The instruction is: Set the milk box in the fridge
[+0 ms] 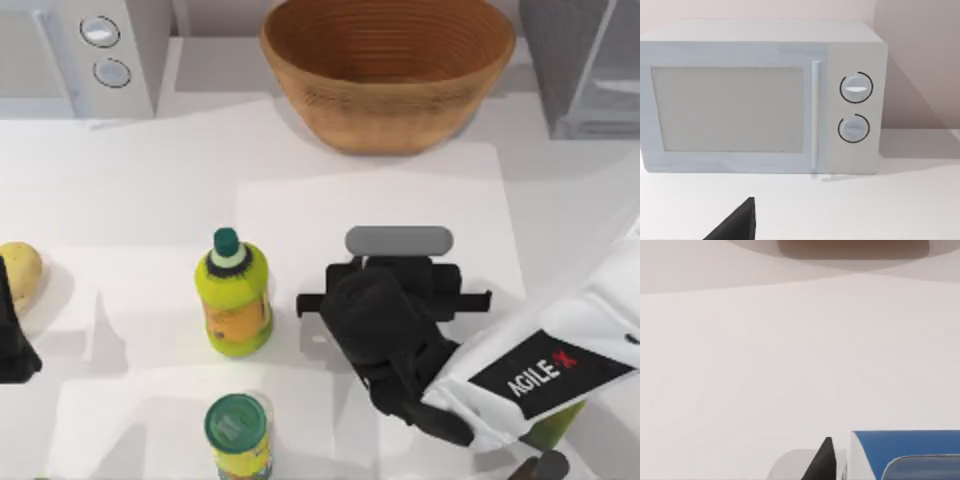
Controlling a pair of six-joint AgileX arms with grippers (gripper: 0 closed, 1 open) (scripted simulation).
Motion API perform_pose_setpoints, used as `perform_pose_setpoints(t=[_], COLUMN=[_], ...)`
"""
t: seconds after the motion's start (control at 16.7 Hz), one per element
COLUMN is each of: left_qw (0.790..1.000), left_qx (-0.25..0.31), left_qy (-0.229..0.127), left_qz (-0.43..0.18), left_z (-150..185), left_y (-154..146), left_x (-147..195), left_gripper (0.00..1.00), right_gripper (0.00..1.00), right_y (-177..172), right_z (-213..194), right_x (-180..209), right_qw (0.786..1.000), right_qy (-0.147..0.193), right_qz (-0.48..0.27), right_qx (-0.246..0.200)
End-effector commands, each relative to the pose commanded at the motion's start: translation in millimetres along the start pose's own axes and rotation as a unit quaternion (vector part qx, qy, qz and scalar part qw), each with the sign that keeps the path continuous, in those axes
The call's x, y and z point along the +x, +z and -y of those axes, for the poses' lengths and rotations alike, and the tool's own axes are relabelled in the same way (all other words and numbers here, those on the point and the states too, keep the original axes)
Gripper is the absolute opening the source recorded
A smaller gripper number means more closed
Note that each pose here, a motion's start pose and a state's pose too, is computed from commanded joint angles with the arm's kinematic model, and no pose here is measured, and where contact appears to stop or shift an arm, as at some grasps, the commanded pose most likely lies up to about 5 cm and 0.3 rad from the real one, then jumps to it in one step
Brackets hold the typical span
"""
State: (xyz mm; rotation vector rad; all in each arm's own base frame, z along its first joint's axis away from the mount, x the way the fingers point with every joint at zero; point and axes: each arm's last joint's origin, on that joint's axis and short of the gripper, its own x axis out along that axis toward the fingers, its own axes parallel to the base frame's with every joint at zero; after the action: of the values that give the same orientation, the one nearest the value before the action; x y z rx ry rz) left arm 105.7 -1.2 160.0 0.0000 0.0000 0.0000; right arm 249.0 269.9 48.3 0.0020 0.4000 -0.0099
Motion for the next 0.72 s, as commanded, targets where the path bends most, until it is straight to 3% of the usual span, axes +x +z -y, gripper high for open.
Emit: perform_pose_setpoints(t=[0.42,0.72], left_qw=[1.0,1.0], left_qx=[0.0,0.0], left_qy=[0.0,0.0], left_qz=[0.0,0.0], left_z=[0,0], left_y=[0,0], left_x=[0,0], left_gripper=[1.0,1.0], right_gripper=[0.0,0.0], right_y=[3,48], right_z=[1,1], right_x=[2,-2], right_qw=[1.0,0.999], right_qy=[0.001,0.003], right_qz=[-0.019,-0.041], right_qx=[-0.01,-0.003])
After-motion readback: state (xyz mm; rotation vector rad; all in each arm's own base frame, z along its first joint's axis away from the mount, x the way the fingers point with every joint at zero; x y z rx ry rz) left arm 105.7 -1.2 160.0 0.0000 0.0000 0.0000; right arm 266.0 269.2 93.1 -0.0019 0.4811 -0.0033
